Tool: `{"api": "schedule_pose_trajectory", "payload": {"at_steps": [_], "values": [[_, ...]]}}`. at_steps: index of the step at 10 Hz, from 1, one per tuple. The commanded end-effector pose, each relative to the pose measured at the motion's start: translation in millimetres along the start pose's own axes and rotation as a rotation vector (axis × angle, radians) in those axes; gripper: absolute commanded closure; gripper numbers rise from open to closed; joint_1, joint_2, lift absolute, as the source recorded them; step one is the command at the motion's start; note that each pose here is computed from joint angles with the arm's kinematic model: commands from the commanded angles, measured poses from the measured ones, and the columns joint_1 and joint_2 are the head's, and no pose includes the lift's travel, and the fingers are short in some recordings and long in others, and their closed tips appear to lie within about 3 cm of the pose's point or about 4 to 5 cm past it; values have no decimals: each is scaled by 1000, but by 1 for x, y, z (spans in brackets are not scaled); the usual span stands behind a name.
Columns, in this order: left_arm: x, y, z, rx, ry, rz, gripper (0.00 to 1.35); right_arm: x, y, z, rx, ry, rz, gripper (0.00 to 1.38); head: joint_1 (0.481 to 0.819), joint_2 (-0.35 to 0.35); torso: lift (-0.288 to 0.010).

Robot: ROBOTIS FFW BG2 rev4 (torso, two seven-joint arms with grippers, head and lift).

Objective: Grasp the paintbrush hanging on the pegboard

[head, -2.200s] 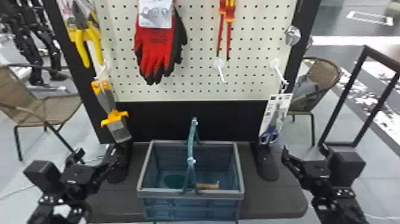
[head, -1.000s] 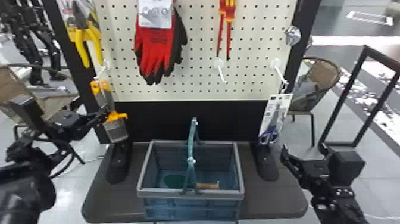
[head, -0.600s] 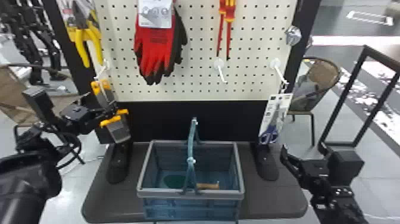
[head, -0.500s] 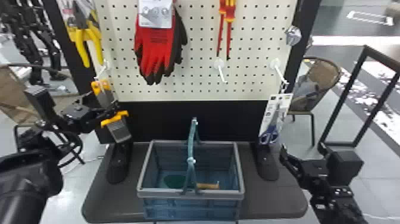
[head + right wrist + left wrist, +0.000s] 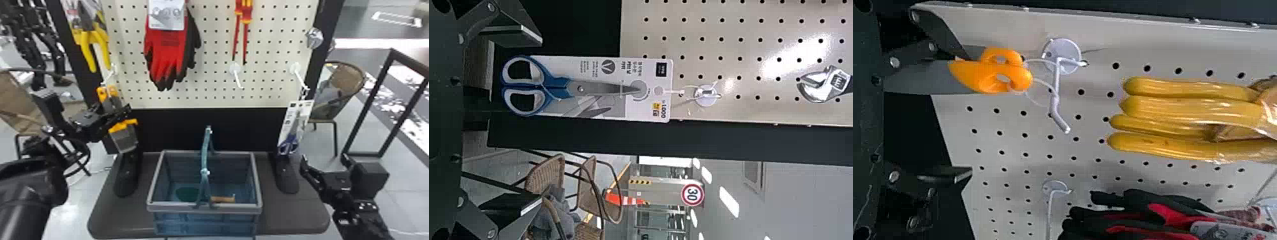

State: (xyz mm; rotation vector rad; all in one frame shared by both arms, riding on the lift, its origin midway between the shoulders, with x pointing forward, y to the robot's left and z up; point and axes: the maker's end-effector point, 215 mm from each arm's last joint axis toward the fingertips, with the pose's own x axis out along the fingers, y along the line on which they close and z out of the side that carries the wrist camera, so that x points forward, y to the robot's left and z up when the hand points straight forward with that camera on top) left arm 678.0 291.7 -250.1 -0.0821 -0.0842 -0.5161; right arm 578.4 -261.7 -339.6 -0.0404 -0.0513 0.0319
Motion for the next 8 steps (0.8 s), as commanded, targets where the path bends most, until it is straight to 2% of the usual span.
{"api": "schedule_pose_trajectory", "payload": {"at_steps": [1, 4, 8], "values": [[-1, 1, -9, -13, 31, -1, 1003, -1, 0, -2, 4, 4, 1, 182, 549, 0, -100], [0, 0, -10, -26, 32, -3, 1193, -2, -1, -5, 6, 8, -2, 182, 549, 0, -100], [0, -2, -11, -41, 29, -4, 1200, -4, -1, -8, 6, 15, -2, 182, 549, 0, -100]]}}
